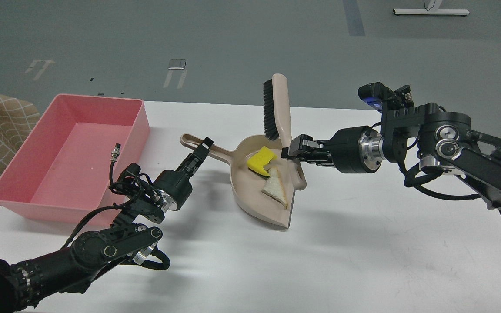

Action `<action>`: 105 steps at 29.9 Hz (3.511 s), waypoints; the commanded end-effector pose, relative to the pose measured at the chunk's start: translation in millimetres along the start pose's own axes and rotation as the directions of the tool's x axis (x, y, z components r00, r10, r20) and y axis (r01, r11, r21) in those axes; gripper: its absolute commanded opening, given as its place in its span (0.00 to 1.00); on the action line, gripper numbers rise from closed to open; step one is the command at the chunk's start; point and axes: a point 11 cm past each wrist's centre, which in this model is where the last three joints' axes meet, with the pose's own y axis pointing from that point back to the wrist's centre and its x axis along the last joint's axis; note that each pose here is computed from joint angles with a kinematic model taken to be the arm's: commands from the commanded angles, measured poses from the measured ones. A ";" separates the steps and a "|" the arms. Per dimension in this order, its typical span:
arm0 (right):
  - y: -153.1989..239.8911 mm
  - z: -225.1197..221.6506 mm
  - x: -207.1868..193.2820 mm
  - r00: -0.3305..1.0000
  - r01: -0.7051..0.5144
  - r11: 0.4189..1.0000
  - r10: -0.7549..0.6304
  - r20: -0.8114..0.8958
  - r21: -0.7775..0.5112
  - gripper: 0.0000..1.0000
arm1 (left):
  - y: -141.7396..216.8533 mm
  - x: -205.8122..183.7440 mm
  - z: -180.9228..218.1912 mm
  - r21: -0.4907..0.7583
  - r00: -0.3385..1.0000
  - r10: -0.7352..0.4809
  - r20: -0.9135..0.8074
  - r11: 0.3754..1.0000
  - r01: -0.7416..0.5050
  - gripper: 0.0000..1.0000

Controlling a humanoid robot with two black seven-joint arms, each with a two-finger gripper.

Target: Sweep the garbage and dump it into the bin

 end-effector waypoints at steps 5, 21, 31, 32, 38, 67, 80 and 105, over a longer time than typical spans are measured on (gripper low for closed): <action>12.5 8.0 13.3 0.999 -0.045 0.999 0.046 0.022 -0.008 0.00 | 0.1 0.5 1.3 -0.004 1.000 0.000 -0.003 1.000 0.000 0.00; 61.7 41.9 44.9 0.986 -0.155 0.984 0.160 0.054 -0.091 0.00 | -2.0 4.2 7.3 -0.014 1.000 0.003 -0.011 1.000 -0.004 0.00; 89.3 64.0 55.2 0.975 -0.200 0.967 0.212 0.064 -0.156 0.00 | -6.2 12.6 22.8 -0.042 0.999 0.010 -0.044 0.999 -0.012 0.00; 91.7 66.3 55.7 0.974 -0.203 0.966 0.216 0.065 -0.162 0.00 | -6.5 14.9 24.8 -0.047 0.999 0.012 -0.045 0.999 -0.014 0.00; 94.8 75.3 52.8 0.973 -0.201 0.963 0.217 0.076 -0.182 0.00 | -6.0 26.5 23.1 -0.022 0.995 0.041 -0.091 0.999 -0.043 0.00; 104.8 91.7 47.9 0.970 -0.200 0.955 0.224 0.093 -0.219 0.00 | -8.7 75.6 49.5 -0.016 0.964 0.104 -0.244 0.994 -0.111 0.00; 105.8 96.2 44.0 0.970 -0.193 0.955 0.220 0.099 -0.227 0.00 | 1.6 125.5 49.2 0.000 0.958 0.147 -0.246 0.988 -0.152 0.00; 99.6 99.2 37.8 0.973 -0.174 0.958 0.203 0.111 -0.226 0.00 | 61.1 265.6 46.8 0.022 0.969 0.232 -0.084 0.973 -0.231 0.00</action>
